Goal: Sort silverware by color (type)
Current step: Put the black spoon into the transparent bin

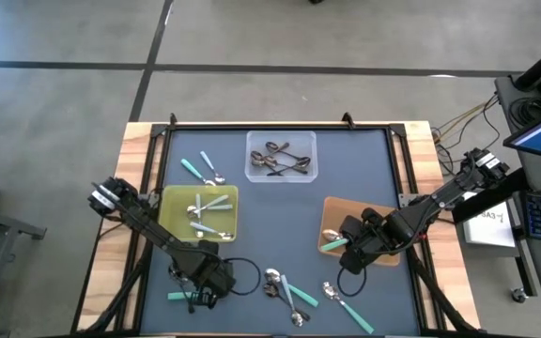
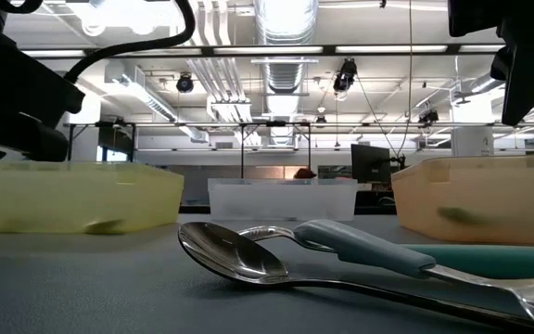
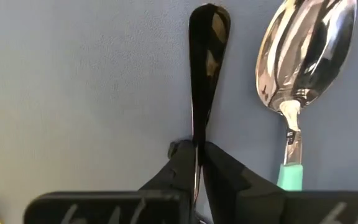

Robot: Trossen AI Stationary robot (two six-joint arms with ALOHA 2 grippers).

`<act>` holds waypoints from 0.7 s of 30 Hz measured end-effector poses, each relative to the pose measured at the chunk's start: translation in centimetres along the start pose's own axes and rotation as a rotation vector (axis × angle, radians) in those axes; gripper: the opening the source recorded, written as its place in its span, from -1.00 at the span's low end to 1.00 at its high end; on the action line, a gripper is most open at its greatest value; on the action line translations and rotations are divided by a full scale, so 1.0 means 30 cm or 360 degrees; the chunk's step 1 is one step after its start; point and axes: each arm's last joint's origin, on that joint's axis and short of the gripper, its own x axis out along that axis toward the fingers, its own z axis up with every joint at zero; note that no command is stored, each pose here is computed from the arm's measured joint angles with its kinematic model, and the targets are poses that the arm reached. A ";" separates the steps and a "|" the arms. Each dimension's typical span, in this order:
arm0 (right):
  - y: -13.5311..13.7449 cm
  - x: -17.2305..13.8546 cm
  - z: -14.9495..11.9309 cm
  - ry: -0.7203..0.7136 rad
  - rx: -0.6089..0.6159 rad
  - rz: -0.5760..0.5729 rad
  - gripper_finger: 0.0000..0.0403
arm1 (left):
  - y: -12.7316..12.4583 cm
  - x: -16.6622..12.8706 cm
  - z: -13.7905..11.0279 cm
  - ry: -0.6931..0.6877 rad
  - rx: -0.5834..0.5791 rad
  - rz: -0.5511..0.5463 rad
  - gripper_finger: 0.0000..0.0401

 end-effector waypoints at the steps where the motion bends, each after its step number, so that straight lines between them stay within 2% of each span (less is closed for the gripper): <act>1: 0.000 0.000 0.000 0.0000 -0.0001 0.0000 -0.53 | 0.000 -0.004 -0.001 -0.0005 -0.0003 -0.0002 -0.97; 6: 0.000 0.000 0.000 0.0000 -0.0001 0.0001 -0.53 | 0.007 -0.057 0.009 -0.0089 -0.0091 -0.0052 -0.99; 9: 0.000 0.000 0.000 0.0000 0.0000 0.0002 -0.53 | 0.012 -0.128 0.020 -0.0239 -0.0180 -0.0083 -0.99; 13: 0.001 0.000 0.002 -0.0016 0.0048 0.0002 -0.53 | 0.024 -0.204 0.048 -0.0455 -0.0276 -0.0022 -0.99; 18: 0.016 -0.001 0.025 -0.0221 0.0189 0.0029 -0.53 | 0.065 -0.307 0.110 -0.0739 -0.0440 0.0080 -1.00; 21: 0.029 -0.002 0.059 -0.0383 0.0254 0.0095 -0.53 | 0.129 -0.343 0.153 -0.0855 -0.0634 0.0148 -1.00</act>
